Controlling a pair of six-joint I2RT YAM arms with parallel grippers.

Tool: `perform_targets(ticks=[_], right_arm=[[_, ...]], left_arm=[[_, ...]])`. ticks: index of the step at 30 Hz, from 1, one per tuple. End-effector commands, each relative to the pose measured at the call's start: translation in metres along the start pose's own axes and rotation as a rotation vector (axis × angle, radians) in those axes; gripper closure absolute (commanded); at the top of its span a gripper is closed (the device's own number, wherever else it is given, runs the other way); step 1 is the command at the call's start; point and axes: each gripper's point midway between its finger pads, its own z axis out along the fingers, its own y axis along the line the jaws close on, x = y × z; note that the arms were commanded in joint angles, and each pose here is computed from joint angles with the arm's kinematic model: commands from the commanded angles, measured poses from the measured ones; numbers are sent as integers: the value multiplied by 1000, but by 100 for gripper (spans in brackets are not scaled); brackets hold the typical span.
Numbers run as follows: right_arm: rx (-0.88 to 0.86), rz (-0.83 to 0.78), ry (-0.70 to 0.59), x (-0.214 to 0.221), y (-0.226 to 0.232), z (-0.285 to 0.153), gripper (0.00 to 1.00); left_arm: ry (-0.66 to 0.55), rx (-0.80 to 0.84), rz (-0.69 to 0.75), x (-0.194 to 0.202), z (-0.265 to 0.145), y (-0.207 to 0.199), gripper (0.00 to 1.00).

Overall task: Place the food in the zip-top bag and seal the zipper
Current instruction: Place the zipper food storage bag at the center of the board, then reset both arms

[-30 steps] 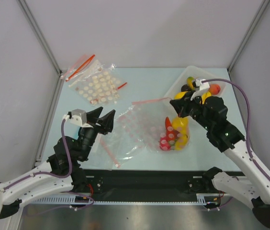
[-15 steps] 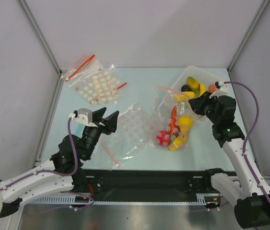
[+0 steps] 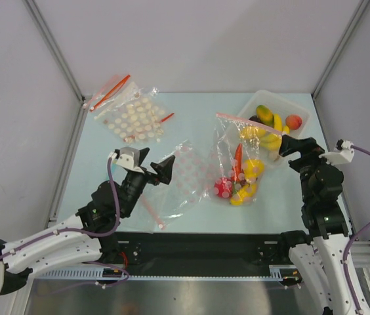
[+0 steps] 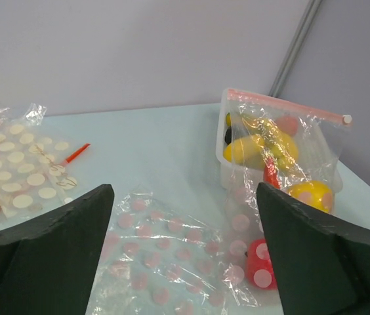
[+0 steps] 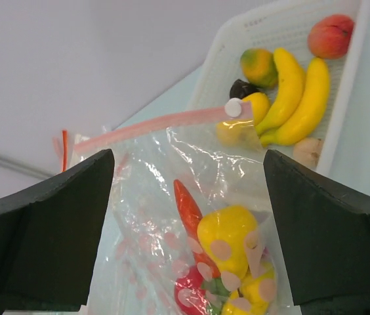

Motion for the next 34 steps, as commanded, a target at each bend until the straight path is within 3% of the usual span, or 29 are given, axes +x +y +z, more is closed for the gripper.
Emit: perform_targets(ticks=[1, 5, 10, 14, 20, 34], right_arm=[[177, 96, -92, -20, -26, -5, 0], [268, 104, -150, -36, -39, -16, 0], [201, 139, -167, -46, -25, -27, 0], [105, -18, -110, -42, -12, -32, 0], [254, 28, -180, -37, -48, -34, 0], [265, 51, -181, -26, -56, -28, 0]], left_arm=[[-23, -38, -25, -7, 1, 6, 2], [-47, -49, -41, -11, -3, 11, 0], [-78, -57, -54, -12, -7, 16, 0], [-97, -62, -39, -12, -9, 19, 0], [-110, -68, -2, -5, -7, 22, 0], [-94, -52, 18, 2, -4, 17, 0]])
